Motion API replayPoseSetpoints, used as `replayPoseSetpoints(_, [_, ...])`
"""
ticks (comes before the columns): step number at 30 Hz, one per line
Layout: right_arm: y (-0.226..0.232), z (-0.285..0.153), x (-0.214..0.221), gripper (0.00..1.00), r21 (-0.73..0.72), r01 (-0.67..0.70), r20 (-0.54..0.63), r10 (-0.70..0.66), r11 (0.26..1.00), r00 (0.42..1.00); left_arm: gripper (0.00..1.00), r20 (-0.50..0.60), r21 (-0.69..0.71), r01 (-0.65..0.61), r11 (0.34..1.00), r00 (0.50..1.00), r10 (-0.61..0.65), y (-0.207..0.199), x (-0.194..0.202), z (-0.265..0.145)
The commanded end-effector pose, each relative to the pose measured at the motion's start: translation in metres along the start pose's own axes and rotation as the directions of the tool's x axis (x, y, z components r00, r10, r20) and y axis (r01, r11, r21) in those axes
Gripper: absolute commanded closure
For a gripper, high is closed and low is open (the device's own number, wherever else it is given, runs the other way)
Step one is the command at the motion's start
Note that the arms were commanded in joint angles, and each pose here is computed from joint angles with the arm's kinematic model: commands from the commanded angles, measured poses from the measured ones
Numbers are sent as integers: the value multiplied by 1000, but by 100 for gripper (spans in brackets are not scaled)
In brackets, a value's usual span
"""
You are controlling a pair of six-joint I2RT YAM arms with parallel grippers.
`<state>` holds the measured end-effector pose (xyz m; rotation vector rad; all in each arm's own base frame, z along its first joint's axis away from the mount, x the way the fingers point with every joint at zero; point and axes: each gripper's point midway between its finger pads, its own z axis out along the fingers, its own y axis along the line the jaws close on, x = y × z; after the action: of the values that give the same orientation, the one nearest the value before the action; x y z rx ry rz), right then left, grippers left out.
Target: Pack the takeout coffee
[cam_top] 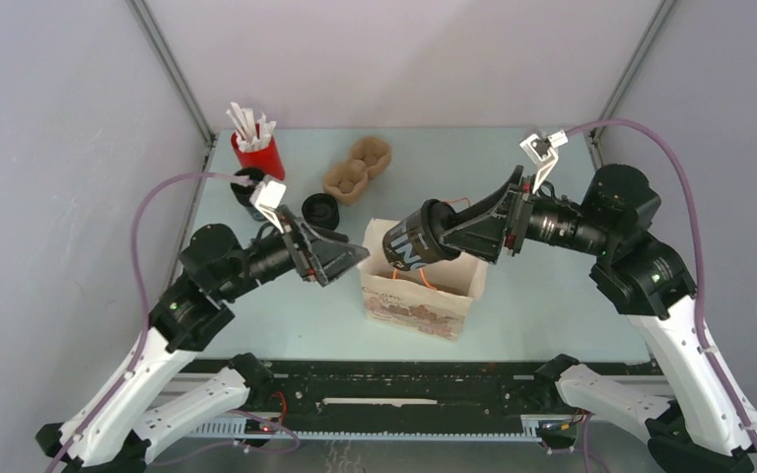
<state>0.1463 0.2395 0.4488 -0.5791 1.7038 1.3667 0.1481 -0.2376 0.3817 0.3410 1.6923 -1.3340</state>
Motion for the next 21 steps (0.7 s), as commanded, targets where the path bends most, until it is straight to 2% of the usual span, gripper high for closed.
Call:
replayPoseSetpoints(1, [-30, -22, -3, 37, 202, 201, -6, -204, 959, 979, 10, 84, -385, 44, 922, 996, -13, 54, -16, -36])
replayPoseSetpoints(5, [-56, -31, 3, 39, 306, 308, -74, -300, 901, 951, 16, -32, -440, -8, 898, 999, -7, 72, -2, -22])
replayPoseSetpoints(11, [-61, -29, 7, 47, 314, 379, -144, -351, 870, 925, 31, -177, -509, -110, 854, 984, 21, 103, 9, 12])
replayPoseSetpoints(17, [-23, -29, -4, 47, 226, 401, -95, -390, 888, 916, 36, -277, -586, -228, 778, 958, 72, 132, 11, 33])
replayPoseSetpoints(21, [-9, -36, -15, 47, 234, 427, -69, -423, 874, 903, 41, -319, -611, -269, 745, 944, 80, 145, 13, 42])
